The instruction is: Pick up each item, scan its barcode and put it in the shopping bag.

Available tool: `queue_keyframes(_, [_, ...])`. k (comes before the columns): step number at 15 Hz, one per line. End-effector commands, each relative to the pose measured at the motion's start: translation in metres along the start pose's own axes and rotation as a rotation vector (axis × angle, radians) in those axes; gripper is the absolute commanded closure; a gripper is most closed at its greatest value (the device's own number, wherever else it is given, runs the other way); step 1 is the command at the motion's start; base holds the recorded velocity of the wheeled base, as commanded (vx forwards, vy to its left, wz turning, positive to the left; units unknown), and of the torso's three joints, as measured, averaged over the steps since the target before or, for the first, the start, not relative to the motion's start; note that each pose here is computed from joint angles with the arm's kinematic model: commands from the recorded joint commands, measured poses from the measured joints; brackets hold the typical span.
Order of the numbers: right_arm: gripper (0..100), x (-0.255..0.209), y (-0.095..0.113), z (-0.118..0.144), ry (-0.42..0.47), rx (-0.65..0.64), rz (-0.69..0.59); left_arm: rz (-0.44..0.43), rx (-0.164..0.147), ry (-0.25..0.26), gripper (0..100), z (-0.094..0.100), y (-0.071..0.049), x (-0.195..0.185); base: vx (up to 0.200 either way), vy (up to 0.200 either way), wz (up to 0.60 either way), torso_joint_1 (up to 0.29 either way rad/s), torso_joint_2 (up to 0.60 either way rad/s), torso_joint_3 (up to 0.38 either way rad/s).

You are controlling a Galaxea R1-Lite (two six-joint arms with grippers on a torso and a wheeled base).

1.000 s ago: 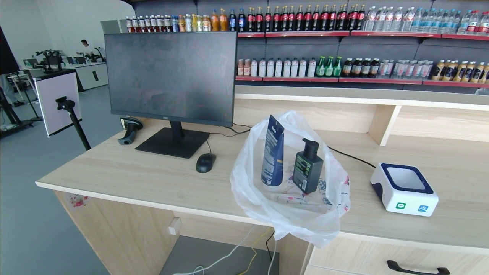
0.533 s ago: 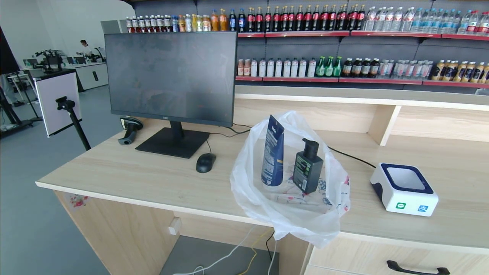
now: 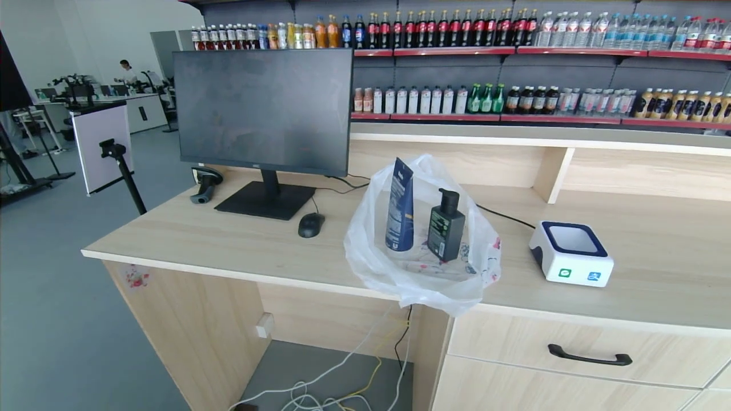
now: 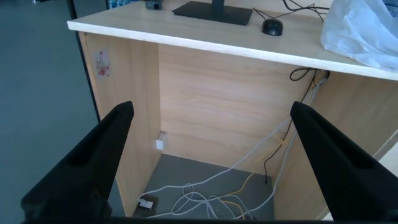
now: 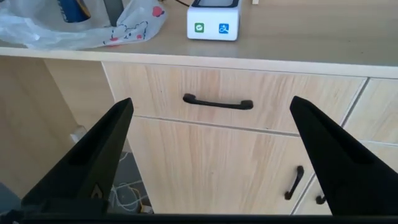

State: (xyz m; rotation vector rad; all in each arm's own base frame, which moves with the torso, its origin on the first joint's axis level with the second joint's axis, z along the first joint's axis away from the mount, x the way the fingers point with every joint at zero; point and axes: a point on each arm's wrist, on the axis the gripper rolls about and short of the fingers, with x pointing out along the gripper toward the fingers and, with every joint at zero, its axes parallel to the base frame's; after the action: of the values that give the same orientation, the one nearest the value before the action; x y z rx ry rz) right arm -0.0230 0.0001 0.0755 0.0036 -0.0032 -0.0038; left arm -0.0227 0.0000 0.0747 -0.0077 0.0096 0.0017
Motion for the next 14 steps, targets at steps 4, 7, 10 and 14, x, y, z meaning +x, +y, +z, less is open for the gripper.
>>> queue_keyframes(4, [0,0.0002,0.0,0.0001,0.002,0.003,0.001,0.0,0.002,0.0,0,0.0,0.0,0.0,0.0,0.0,-0.6,-0.002,0.0,0.005])
queue_keyframes(7, [0,0.0002,0.0,0.0001,0.002,0.001,0.001,0.001,0.002,0.0,0,0.0,0.0,0.0,0.0,-0.067,-0.2,0.003,0.0,0.0])
queue_keyframes(10, [0,0.0002,0.0,0.0001,0.002,-0.001,0.001,0.0,0.003,0.0,0,0.0,0.0,0.0,0.0,-0.2,0.0,0.007,0.0,0.002])
queue_keyframes(14, [0,0.0002,0.0,0.0,0.003,-0.002,0.001,0.0,0.002,0.0,0,0.0003,0.0,-0.0001,0.0,-0.2,0.0,0.001,0.0,0.002])
